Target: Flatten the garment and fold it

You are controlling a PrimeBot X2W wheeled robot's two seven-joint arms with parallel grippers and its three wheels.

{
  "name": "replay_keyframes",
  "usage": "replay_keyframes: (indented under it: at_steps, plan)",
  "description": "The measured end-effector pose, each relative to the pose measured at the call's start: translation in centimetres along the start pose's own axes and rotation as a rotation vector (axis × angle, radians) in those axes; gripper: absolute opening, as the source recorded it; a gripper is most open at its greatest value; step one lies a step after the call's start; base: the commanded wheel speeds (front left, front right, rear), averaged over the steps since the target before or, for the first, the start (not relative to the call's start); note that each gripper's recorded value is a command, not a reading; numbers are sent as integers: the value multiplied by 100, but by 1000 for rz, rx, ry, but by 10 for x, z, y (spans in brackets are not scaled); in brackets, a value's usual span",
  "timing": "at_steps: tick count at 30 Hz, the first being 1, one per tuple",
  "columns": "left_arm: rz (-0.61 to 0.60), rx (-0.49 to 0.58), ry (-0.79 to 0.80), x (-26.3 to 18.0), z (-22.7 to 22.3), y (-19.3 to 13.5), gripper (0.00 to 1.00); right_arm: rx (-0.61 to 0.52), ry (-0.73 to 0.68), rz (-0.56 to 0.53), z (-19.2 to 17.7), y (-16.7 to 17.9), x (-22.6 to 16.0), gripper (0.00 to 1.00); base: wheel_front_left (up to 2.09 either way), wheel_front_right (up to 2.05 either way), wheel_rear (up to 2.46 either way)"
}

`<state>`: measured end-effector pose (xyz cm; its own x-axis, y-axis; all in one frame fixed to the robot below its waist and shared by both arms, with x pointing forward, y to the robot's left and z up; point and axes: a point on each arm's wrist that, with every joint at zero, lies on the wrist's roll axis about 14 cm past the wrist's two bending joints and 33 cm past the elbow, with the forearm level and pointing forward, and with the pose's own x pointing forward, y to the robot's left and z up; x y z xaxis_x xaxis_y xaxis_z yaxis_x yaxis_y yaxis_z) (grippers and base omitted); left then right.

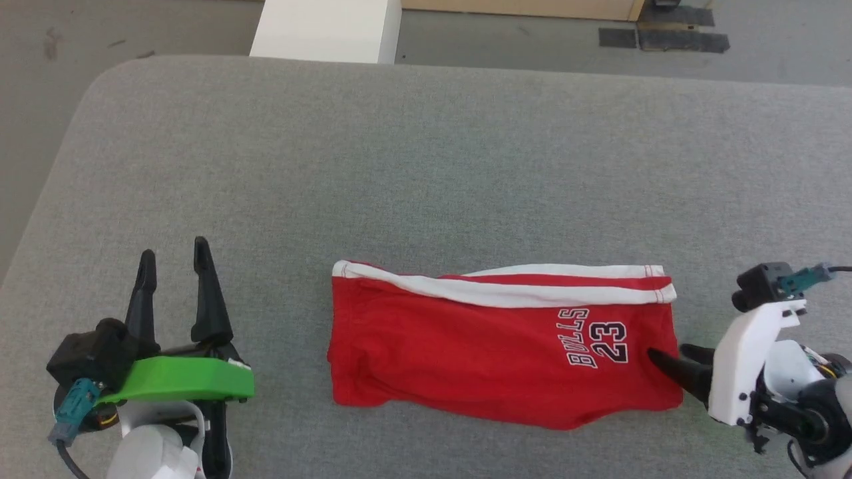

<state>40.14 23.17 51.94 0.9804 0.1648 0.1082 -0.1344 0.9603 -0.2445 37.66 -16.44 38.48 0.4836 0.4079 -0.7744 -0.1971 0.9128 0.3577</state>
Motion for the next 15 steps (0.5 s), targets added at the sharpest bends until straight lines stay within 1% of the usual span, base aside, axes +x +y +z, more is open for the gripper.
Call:
replay_keyframes:
  at_steps: [3, 9, 13, 14, 15]
  plan:
    - [6, 13, -6, 1, 0, 3, 100, -24, 19, 32, 3, 11, 11, 100, 0, 0, 0]
    - [6, 0, 1, -1, -5, 2, 100, -60, 30, 92, 8, 33, 26, 100, 0, 0, 0]
    - [2, -2, 3, -3, -6, 1, 100, -77, 45, 94, 8, 34, 29, 100, 0, 0, 0]
    - [1, 2, 3, -3, -6, 0, 100, -81, 48, 92, 7, 33, 30, 49, 0, 0, 0]
    - [-3, 5, 3, -3, -6, 0, 100, -84, 50, 88, 8, 32, 30, 10, 0, 0, 0]
